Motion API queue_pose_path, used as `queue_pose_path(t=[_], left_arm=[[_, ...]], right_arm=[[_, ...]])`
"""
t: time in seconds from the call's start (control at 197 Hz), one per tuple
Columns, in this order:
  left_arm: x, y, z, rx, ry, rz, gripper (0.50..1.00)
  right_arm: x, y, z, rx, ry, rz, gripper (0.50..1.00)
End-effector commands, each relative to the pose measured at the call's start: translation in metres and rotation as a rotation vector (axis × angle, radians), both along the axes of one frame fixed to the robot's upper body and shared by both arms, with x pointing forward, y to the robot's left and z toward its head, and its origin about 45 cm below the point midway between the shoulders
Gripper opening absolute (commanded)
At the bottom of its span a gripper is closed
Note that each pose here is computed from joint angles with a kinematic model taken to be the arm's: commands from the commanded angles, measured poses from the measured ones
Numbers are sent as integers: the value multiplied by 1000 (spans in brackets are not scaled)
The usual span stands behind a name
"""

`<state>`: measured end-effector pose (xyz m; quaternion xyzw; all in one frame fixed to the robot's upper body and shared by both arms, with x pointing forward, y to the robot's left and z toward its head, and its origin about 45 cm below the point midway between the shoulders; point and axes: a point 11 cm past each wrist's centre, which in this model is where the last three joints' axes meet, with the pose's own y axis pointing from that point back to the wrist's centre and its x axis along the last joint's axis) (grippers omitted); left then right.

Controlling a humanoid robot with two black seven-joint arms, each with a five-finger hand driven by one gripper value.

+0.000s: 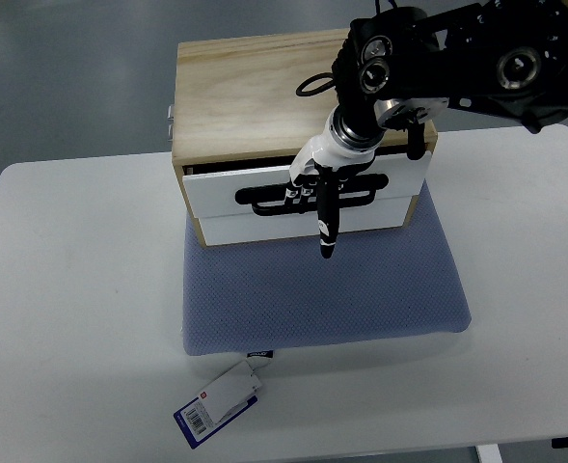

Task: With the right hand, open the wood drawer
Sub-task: 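Pull the upper drawer toward the robot with the right hand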

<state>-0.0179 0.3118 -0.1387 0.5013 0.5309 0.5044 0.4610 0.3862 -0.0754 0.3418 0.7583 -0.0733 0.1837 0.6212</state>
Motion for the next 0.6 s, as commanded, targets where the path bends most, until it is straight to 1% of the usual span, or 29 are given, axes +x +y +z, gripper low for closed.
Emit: queue_pose_path(t=[0.0, 0.198, 0.594], left_arm=[[0, 0, 0, 0, 0, 0, 1000], [0, 1, 0, 3, 1, 2, 1000], [0, 1, 0, 2, -1, 2, 1000]], right_arm=[[-2, -3, 0, 1, 19, 4, 944], [-9, -12, 0, 2, 57, 13, 944], [-22, -14, 4, 32, 91, 38, 944]])
